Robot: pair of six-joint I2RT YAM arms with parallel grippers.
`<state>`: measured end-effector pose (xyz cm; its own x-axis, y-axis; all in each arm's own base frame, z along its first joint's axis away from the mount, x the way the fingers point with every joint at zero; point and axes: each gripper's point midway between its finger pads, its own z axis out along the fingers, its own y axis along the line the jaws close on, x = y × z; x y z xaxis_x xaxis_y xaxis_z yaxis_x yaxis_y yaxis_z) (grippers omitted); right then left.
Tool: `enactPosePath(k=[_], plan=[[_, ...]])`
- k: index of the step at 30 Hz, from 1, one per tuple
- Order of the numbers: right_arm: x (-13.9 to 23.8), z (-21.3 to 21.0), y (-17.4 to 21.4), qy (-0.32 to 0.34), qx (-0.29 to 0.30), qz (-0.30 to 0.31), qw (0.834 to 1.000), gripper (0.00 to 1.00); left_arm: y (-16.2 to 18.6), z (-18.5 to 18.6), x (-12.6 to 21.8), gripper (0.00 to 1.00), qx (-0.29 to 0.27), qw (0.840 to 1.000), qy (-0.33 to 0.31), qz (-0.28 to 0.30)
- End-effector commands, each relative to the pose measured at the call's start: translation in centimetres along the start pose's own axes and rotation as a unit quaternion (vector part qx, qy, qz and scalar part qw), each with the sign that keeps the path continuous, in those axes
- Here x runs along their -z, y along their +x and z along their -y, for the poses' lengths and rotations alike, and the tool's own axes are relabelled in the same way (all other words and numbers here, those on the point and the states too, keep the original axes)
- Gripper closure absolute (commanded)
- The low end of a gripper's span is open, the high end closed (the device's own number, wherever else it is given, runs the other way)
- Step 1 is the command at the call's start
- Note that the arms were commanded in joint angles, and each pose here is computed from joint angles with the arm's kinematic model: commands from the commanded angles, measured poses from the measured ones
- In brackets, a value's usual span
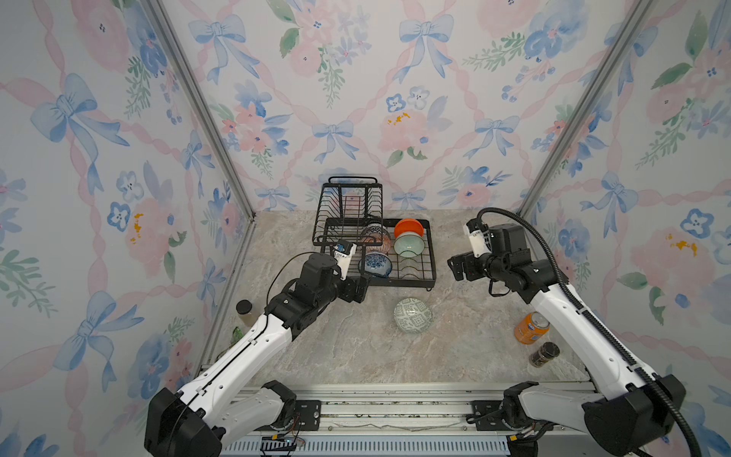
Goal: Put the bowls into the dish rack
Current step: 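Move the left gripper down to the green-patterned bowl on the table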
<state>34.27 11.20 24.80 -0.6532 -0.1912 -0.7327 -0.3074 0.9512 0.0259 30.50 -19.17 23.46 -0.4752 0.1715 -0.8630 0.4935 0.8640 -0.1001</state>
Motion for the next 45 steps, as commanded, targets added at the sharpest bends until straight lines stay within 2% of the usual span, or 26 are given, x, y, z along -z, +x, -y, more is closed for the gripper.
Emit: enactPosePath(k=[1, 6, 11, 18, 23, 34, 45], plan=[[0.3, -0.1, 0.8, -0.030, -0.076, -0.030, 0.996, 0.03, 1.1, 0.7, 0.0, 0.02, 0.007, 1.000, 0.004, -0.029], [-0.3, -0.3, 1.0, -0.039, -0.074, -0.026, 0.996, 0.03, 3.3, 2.7, -1.0, 0.02, 0.013, 0.998, 0.028, -0.062], [-0.2, 0.3, 1.0, -0.022, -0.058, -0.010, 0.998, 0.03, 5.5, 5.2, -2.6, 0.02, 0.012, 0.993, 0.054, -0.105], [-1.0, -0.3, 1.6, -0.041, -0.057, -0.030, 0.997, 0.03, 8.4, 8.2, -5.0, 0.02, 0.021, 0.983, 0.096, -0.153], [-1.2, -0.4, 1.8, -0.045, -0.055, -0.034, 0.997, 0.03, 9.9, 10.4, -6.8, 0.02, 0.044, 0.975, 0.144, -0.161], [-1.1, -0.6, 1.7, -0.049, -0.050, -0.026, 0.997, 0.03, 11.7, 11.7, -10.1, 0.04, 0.075, 0.969, 0.161, -0.172], [-0.9, -0.7, 1.5, -0.052, -0.048, -0.019, 0.997, 0.03, 13.4, 11.6, -12.2, 0.23, 0.071, 0.967, 0.144, -0.197]])
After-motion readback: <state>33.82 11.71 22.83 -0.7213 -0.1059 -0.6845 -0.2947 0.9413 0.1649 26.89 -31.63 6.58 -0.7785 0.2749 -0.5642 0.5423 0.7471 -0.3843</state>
